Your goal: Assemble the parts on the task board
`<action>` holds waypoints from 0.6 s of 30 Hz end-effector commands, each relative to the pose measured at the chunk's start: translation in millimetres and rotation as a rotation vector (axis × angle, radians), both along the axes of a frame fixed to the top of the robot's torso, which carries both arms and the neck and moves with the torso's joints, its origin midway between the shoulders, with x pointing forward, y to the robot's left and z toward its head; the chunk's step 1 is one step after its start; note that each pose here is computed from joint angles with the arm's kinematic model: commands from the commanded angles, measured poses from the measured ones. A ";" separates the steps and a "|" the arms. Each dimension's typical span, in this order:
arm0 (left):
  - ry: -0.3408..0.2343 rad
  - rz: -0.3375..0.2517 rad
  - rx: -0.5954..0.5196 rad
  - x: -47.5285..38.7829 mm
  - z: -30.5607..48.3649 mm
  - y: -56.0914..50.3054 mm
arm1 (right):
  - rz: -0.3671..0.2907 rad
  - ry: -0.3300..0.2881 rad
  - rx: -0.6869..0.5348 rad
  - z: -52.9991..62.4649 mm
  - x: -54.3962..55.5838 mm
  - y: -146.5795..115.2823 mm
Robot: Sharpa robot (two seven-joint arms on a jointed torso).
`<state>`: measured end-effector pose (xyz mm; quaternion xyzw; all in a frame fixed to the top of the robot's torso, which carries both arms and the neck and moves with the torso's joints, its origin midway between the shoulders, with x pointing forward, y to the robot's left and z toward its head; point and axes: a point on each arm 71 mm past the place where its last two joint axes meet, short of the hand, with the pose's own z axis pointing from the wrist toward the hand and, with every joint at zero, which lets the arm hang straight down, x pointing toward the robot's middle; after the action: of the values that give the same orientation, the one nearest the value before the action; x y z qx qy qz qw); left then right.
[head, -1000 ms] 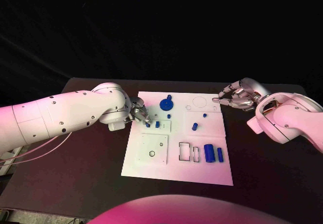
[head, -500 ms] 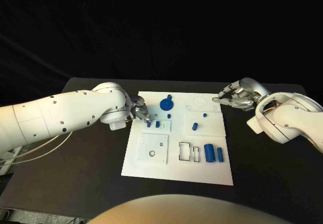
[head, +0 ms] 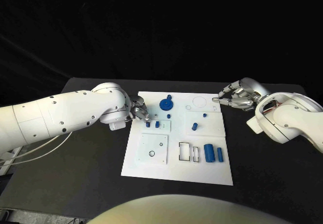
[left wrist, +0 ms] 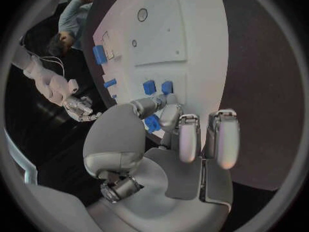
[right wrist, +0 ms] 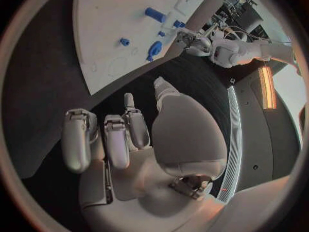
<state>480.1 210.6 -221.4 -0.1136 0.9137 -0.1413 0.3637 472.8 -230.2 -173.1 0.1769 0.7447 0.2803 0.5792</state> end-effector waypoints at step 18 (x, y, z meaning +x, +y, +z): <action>-0.019 0.021 -0.043 -0.1 2.2 2.4 | 0.010 -0.003 -0.008 -0.2 0.1 0.6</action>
<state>480.1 215.4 -220.7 -0.1243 0.9104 -0.1442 0.3673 473.1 -230.6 -173.2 0.1772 0.7446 0.2799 0.5795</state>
